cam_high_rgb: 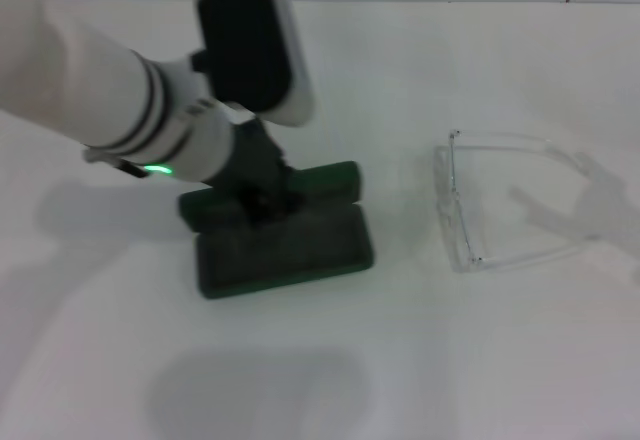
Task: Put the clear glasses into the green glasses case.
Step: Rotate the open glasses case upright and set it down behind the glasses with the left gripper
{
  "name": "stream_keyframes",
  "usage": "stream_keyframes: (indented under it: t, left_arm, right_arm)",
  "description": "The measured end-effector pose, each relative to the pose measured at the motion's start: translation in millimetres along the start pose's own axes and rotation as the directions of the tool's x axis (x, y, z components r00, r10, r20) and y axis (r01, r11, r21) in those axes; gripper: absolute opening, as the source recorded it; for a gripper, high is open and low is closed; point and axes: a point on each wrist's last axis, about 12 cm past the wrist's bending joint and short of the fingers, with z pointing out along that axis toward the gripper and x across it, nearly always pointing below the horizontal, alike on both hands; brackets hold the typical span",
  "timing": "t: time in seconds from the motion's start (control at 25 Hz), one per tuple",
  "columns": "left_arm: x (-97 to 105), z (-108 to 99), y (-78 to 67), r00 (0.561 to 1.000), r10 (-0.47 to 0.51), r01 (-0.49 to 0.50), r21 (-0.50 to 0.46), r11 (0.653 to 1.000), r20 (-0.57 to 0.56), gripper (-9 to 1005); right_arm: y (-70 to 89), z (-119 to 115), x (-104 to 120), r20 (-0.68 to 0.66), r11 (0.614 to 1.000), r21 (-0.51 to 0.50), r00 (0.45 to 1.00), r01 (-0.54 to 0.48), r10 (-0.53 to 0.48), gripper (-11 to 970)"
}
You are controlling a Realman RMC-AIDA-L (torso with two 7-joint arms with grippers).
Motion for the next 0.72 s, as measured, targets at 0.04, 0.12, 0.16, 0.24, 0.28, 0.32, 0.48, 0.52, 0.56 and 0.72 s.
stream_keyframes:
  t: [0.04, 0.12, 0.16, 0.24, 0.28, 0.32, 0.48, 0.52, 0.56, 0.72]
  left_arm:
    - [-6, 2, -4.2, 1.0, 0.023, -0.023, -0.012, 1.0, 0.015, 207]
    - [-16, 4, -9.6, 0.997, 0.062, -0.06, -0.034, 0.998, 0.038, 210]
    - [-20, 6, -12.1, 0.996, 0.083, -0.081, -0.042, 0.996, 0.044, 212]
    - [-28, 10, -15.0, 0.992, 0.12, -0.117, -0.053, 0.992, 0.046, 216]
    - [-31, 11, -15.9, 0.99, 0.132, -0.129, -0.056, 0.99, 0.047, 218]
    - [-36, 13, -15.5, 0.989, 0.142, -0.139, -0.064, 0.988, 0.049, 220]
    - [-48, 19, -14.0, 0.982, 0.177, -0.171, -0.083, 0.982, 0.06, 228]
    - [-51, 21, -13.9, 0.981, 0.184, -0.179, -0.085, 0.98, 0.06, 229]
    - [-53, 24, -13.8, 0.98, 0.19, -0.185, -0.086, 0.979, 0.059, 231]
    - [-62, 35, -12.0, 0.976, 0.213, -0.209, -0.082, 0.974, 0.041, 239]
  right_arm:
    - [0.3, -1, 0, -0.001, 1.0, 0.002, 1.0, 0.0, 0.0, 841]
    - [0.9, -2, 1, -0.001, 1.0, 0.006, 1.0, 0.002, -0.002, 840]
    - [1.5, -3, 2, -0.001, 1.0, 0.008, 1.0, 0.002, -0.002, 839]
    - [3.5, -6, 5, 0.001, 1.0, 0.012, 1.0, -0.001, 0.001, 838]
    - [3.8, -7, 6, 0.002, 1.0, 0.014, 1.0, -0.002, 0.002, 837]
    - [4.2, -8, 6, 0.004, 1.0, 0.016, 1.0, -0.004, 0.004, 837]
    - [6.6, -14, 9, 0.009, 0.999, 0.032, 1.0, -0.001, 0.001, 834]
    - [7.2, -15, 10, 0.009, 0.999, 0.034, 1.0, -0.001, 0.001, 834]
    - [7.8, -15, 11, 0.01, 0.999, 0.036, 1.0, -0.003, 0.003, 833]
    - [9.7, -19, 13, 0.013, 0.999, 0.045, 1.0, -0.005, 0.005, 831]
